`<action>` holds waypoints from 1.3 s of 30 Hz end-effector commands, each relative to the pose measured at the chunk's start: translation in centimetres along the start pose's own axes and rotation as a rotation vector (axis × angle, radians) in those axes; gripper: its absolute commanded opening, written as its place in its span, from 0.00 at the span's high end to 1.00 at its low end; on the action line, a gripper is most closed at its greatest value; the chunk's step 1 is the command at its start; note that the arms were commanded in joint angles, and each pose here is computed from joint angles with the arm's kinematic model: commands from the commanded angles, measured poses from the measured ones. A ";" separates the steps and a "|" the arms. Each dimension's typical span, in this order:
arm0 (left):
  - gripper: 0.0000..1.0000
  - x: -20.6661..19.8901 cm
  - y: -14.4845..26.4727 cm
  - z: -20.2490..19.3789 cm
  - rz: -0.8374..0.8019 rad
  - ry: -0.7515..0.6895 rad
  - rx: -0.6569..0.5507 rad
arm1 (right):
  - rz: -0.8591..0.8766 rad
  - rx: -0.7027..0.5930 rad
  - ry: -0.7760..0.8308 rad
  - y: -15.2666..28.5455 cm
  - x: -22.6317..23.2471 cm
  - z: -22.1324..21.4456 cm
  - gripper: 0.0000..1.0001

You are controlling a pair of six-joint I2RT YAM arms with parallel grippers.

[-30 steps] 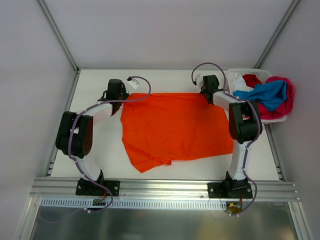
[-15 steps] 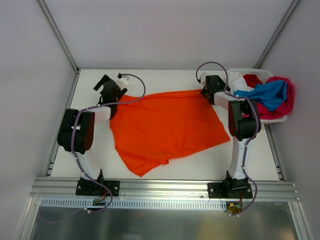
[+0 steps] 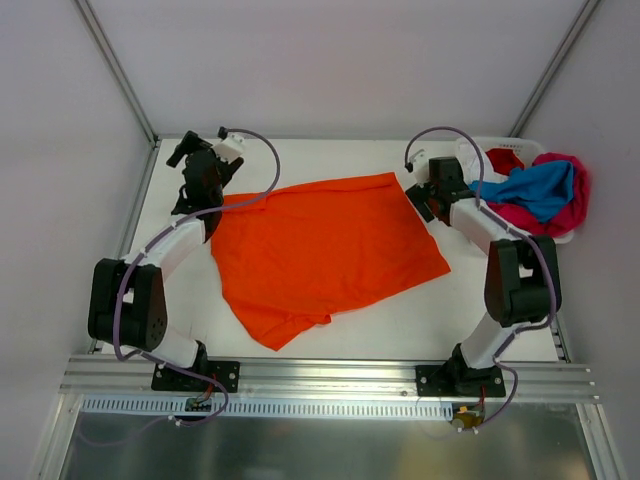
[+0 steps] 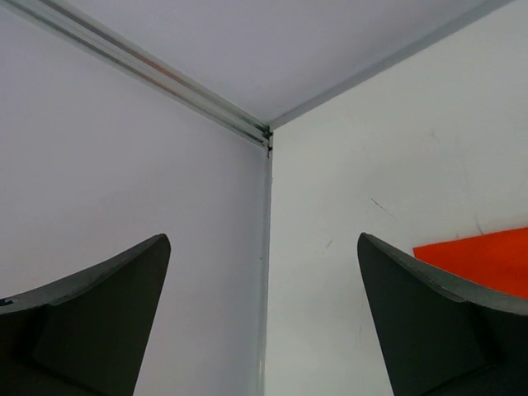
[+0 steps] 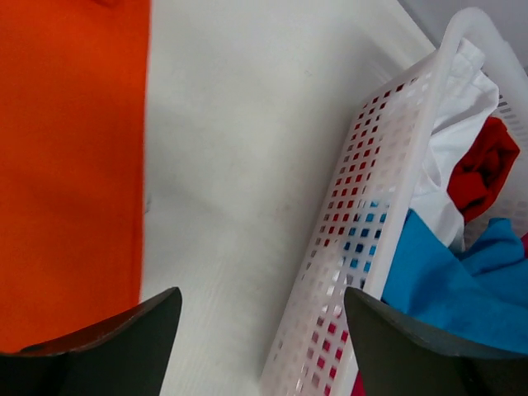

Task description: Fold and stack the t-shirts

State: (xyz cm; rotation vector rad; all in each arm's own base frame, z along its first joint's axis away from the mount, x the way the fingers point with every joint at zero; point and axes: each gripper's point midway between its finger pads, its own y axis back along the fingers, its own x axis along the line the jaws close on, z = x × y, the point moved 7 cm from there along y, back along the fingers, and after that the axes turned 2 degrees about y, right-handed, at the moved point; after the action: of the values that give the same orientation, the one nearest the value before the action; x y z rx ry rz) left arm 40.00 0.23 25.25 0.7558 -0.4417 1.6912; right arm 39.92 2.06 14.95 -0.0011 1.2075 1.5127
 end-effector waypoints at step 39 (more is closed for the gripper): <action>0.01 -11.0 10.7 -5.2 -0.434 -0.349 0.239 | 0.547 0.206 0.690 8.9 15.5 -5.1 0.22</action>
State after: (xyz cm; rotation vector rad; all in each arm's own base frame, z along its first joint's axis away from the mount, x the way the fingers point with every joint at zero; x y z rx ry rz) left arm 27.82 -7.12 12.34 1.2654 -0.2483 1.0886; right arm 29.61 11.91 9.39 -0.2757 1.8783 1.8023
